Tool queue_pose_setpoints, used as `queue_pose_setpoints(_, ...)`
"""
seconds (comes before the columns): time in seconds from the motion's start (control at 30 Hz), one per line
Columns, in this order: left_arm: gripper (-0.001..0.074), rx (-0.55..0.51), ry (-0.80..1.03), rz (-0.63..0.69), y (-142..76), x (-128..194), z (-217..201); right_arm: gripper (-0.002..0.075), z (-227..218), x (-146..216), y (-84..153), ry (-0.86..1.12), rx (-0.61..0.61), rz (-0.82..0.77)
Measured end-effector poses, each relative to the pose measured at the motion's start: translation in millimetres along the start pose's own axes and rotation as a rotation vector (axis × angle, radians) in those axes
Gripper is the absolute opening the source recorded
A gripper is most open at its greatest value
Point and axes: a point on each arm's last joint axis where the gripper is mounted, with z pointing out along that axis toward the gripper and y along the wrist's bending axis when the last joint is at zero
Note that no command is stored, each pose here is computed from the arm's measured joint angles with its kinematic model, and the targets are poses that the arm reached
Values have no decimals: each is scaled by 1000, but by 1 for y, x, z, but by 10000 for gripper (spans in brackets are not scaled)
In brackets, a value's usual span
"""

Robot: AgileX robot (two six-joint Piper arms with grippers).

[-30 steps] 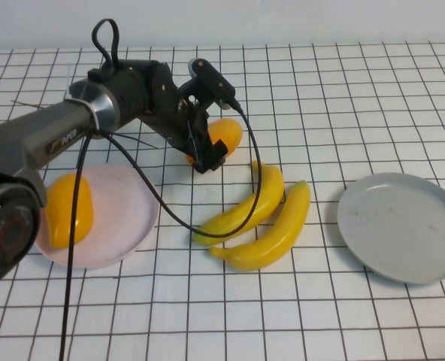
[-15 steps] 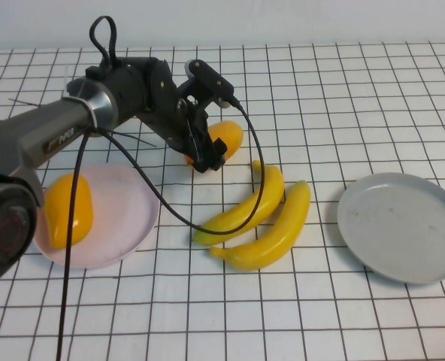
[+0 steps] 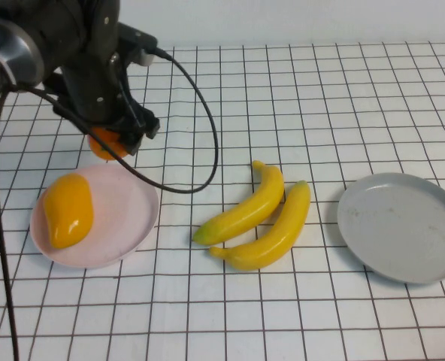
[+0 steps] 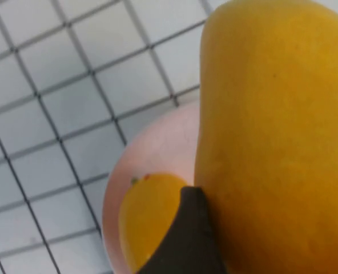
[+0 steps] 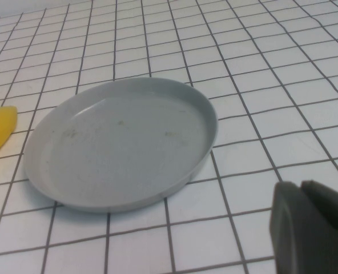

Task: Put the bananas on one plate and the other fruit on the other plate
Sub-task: Put one type of fruit in the left plate

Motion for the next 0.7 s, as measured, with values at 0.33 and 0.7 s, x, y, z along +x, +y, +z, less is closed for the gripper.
queue_pose_setpoints(0.33,548,98,189,-263,-5,41,52,-16,0,0,0,0,0,0)
queue_pose_setpoints(0.7,547,208,110,-182,-13,41,44,-16,0,0,0,0,0,0)
